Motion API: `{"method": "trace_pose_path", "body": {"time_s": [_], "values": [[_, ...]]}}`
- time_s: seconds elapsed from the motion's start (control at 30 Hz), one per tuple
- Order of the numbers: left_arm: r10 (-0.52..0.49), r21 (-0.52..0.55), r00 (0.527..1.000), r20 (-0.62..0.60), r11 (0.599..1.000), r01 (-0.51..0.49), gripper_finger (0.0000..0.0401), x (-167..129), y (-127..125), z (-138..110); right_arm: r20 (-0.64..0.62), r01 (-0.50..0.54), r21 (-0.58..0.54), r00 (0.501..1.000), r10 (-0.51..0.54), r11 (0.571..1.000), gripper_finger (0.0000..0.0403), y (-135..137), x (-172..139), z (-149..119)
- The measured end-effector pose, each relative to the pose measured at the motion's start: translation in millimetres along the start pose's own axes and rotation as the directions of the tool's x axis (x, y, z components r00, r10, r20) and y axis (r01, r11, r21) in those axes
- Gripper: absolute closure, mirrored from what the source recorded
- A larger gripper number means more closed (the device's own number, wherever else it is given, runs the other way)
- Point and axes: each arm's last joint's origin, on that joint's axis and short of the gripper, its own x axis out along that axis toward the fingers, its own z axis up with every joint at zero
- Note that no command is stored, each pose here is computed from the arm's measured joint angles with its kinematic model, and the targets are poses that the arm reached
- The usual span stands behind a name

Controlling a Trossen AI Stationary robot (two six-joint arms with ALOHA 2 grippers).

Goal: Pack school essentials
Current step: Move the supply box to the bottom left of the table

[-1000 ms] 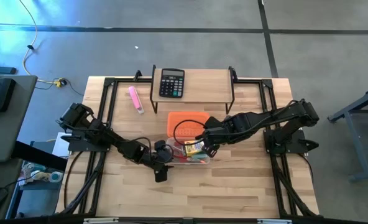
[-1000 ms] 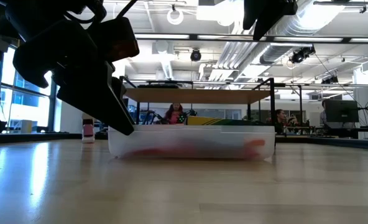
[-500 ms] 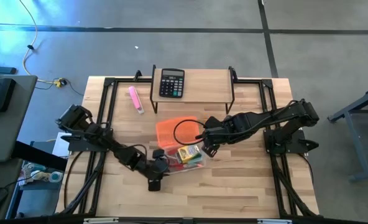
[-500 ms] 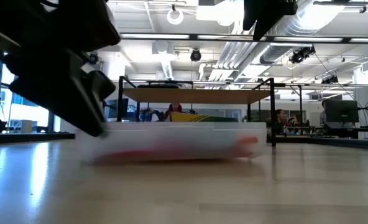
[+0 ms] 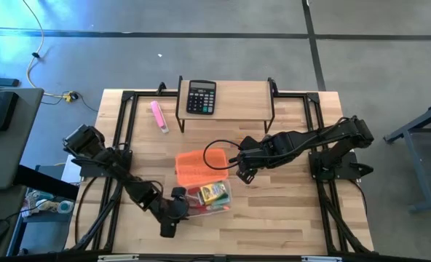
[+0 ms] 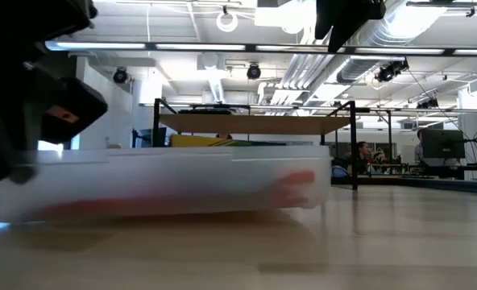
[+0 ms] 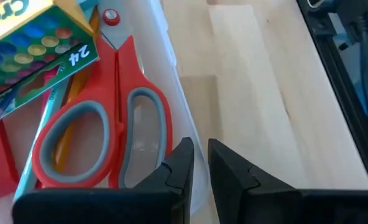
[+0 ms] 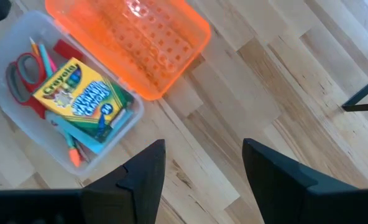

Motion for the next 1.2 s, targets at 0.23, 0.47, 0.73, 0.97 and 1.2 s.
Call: {"method": "trace_pose_path", "body": {"time_s": [0.23,0.47,0.73,0.97,1.2], "values": [[-0.034,-0.006,0.997,-0.071,0.999,0.034,0.0363,-14,-11,-10,0.000,0.000,0.000,1.000,0.000,1.000,0.0199,0,0,0],[-0.038,-0.071,0.981,-0.189,0.997,0.025,0.0363,-35,-18,-24,-0.001,0.001,0.001,1.000,-0.001,1.000,0.0199,0,0,0],[-0.083,-0.151,0.956,-0.281,0.988,0.042,0.0363,-47,-32,-40,-0.004,0.006,0.000,1.000,-0.006,1.000,0.0199,-1,0,0],[-0.069,-0.198,0.947,-0.314,0.980,0.006,0.0363,-49,-34,-45,-0.004,0.005,-0.004,1.000,-0.005,1.000,0.0199,-1,0,0],[-0.091,-0.246,0.934,-0.346,0.969,0.003,0.0363,-50,-34,-46,-0.004,0.005,0.004,1.000,-0.005,1.000,0.0199,-1,0,0]]}}
